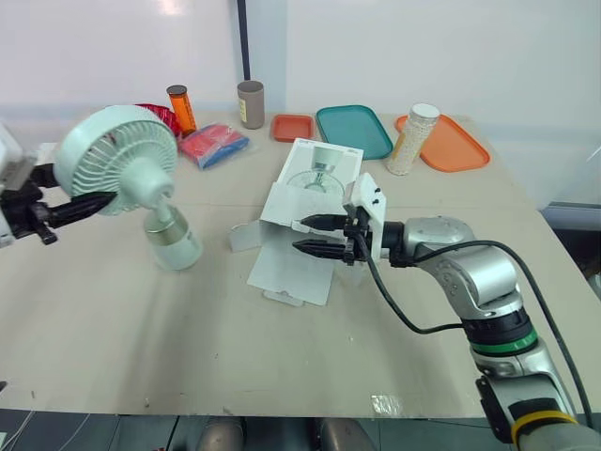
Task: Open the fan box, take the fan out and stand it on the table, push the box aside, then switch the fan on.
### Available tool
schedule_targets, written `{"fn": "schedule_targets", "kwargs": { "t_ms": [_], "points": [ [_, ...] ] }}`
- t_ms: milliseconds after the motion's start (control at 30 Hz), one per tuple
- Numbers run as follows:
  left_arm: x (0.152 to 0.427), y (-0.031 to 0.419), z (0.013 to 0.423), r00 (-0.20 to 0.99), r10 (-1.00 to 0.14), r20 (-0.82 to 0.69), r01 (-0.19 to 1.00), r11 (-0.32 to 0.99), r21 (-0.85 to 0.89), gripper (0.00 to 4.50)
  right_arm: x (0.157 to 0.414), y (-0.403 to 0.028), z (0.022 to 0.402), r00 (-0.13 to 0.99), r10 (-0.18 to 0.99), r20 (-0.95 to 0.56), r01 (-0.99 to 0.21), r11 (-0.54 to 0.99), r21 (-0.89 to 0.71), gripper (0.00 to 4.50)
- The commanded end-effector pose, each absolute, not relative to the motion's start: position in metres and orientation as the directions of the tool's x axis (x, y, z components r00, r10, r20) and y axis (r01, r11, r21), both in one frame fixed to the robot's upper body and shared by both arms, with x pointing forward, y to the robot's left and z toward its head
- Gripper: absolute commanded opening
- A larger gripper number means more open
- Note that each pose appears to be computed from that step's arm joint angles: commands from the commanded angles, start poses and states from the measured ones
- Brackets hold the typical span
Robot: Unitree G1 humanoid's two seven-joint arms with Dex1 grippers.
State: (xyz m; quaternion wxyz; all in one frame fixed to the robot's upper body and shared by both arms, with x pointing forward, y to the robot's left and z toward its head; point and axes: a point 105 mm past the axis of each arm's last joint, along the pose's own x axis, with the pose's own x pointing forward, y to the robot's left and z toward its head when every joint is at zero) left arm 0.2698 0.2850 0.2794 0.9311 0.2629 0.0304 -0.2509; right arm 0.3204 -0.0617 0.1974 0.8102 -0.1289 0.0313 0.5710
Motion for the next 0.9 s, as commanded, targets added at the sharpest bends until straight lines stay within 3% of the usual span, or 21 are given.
{"fn": "schedule_targets", "kwargs": {
  "t_ms": [33,133,300,800,900],
  "points": [
    [0.264,0.300,0.295,0.918,-0.374,-0.134,0.384,0.750,0.539,2.02,0.319,-0.058,0.211,0.329,0.929,-0.169,-0.931,0.290,-0.220,2.42],
    [0.268,0.316,0.288,0.946,-0.290,-0.143,0.320,0.784,0.532,2.02,0.320,-0.057,0.210,0.329,0.929,-0.172,-0.931,0.289,-0.221,2.42],
    [0.271,0.324,0.289,0.964,-0.242,-0.111,0.266,0.843,0.467,2.02,0.321,-0.057,0.209,0.326,0.929,-0.178,-0.932,0.284,-0.223,2.42],
    [0.286,0.306,0.272,0.960,-0.254,-0.119,0.281,0.860,0.427,2.02,0.319,-0.058,0.209,0.321,0.930,-0.179,-0.933,0.278,-0.227,2.42],
    [0.288,0.302,0.270,0.956,-0.265,-0.126,0.294,0.861,0.415,2.02,0.312,-0.056,0.225,0.279,0.956,-0.087,-0.942,0.255,-0.219,2.42]
  ]
}}
